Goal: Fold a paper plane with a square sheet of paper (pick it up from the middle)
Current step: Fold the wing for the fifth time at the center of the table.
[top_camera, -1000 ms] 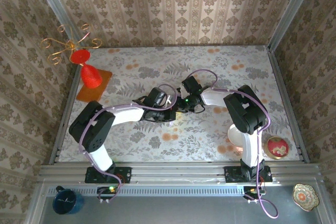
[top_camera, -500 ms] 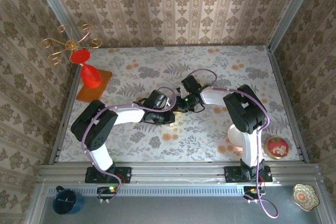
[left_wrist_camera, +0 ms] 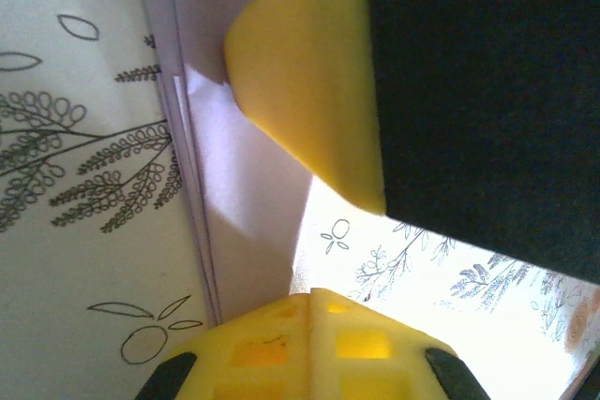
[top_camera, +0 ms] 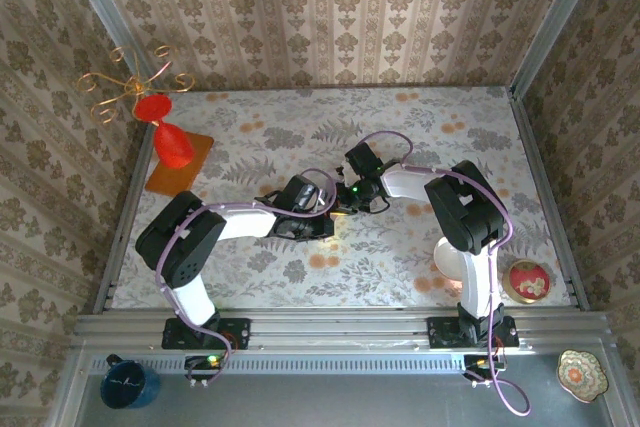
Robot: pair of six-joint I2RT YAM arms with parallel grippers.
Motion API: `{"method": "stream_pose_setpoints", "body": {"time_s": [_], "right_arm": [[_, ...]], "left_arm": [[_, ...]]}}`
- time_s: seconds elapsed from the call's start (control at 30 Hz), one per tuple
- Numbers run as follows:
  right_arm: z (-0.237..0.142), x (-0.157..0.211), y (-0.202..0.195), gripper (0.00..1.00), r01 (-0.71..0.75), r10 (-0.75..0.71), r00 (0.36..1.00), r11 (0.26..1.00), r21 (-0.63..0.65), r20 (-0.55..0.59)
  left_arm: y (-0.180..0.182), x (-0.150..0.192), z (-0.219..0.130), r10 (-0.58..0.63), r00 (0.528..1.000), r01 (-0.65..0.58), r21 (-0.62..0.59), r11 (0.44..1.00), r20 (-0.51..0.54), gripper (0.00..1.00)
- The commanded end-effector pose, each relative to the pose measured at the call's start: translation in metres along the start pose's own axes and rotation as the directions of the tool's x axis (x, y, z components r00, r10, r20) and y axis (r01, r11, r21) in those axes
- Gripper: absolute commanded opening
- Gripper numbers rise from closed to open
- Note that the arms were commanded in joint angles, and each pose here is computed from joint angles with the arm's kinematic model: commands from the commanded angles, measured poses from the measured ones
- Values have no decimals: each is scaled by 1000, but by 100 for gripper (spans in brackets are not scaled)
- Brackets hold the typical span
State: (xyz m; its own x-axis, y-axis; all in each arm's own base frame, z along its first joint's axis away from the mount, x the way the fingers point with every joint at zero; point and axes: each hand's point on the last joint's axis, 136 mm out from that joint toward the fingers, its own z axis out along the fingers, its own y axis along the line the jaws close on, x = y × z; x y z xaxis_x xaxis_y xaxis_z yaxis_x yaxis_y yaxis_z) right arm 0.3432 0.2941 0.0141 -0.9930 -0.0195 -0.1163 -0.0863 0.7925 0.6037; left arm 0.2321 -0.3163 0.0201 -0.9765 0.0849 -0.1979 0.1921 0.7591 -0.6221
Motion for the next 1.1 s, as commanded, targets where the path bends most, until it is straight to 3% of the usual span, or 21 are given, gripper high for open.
{"method": "stream_pose_setpoints", "body": {"time_s": [0.0, 0.17, 0.43, 0.77, 0.9, 1.07], "right_arm": [[16, 20, -43, 7, -76, 86, 994, 987, 142, -62], [15, 20, -49, 7, -83, 95, 993, 982, 169, -64], [14, 24, -54, 7, -90, 105, 992, 977, 194, -70], [12, 23, -44, 7, -95, 105, 993, 984, 148, -60], [13, 22, -42, 7, -99, 108, 992, 986, 133, -61], [12, 20, -36, 7, -100, 107, 993, 989, 111, -58]], "left_arm": [[22, 39, 5, -63, 992, 54, -80, 995, -111, 0], [36, 55, 3, -95, 987, 79, -120, 990, -132, 0], [12, 62, -22, -43, 990, 32, -88, 996, -131, 4], [-24, -7, -54, 4, 993, -5, 8, 1000, 115, 9], [-32, -26, -46, -10, 991, 2, 60, 998, 133, 6], [-23, -32, -30, -34, 993, 31, 26, 999, 117, 2]]}}
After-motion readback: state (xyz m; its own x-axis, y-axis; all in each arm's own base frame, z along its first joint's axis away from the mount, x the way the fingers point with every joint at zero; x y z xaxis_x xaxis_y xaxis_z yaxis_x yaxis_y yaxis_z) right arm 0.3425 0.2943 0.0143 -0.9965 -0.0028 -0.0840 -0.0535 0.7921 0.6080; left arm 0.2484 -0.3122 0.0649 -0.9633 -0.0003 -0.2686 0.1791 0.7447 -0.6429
